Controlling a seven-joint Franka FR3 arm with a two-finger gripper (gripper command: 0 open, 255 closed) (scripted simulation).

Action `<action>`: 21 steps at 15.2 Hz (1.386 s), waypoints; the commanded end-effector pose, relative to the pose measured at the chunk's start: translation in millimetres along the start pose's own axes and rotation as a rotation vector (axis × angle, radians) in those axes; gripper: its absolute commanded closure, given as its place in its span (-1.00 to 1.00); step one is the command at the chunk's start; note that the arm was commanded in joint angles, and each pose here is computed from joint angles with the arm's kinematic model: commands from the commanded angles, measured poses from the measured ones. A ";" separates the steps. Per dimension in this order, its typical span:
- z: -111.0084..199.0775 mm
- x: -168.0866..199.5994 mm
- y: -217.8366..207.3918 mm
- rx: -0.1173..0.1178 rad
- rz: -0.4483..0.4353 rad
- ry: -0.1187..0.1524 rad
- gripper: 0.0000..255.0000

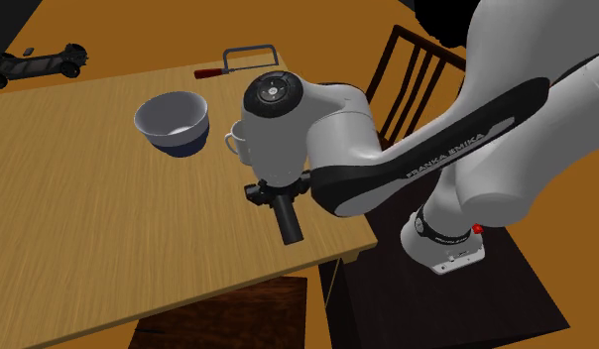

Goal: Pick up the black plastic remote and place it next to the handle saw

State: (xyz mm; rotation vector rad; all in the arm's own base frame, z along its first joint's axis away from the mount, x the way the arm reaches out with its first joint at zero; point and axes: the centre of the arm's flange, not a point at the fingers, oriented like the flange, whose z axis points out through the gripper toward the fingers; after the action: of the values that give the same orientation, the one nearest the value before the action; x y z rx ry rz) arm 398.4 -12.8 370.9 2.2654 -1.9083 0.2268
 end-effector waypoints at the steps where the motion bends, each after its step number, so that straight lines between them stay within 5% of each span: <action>1: -10.7 2.8 1.3 0.000 0.000 0.000 1.00; 19: -101.7 23.8 4.3 0.000 0.000 0.000 1.00; 21: -95.7 48.6 11.4 0.000 0.000 0.000 1.00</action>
State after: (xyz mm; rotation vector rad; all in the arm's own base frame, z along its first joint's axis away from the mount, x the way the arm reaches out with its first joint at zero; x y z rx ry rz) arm 396.7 -29.9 475.2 2.2648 -1.9092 0.2262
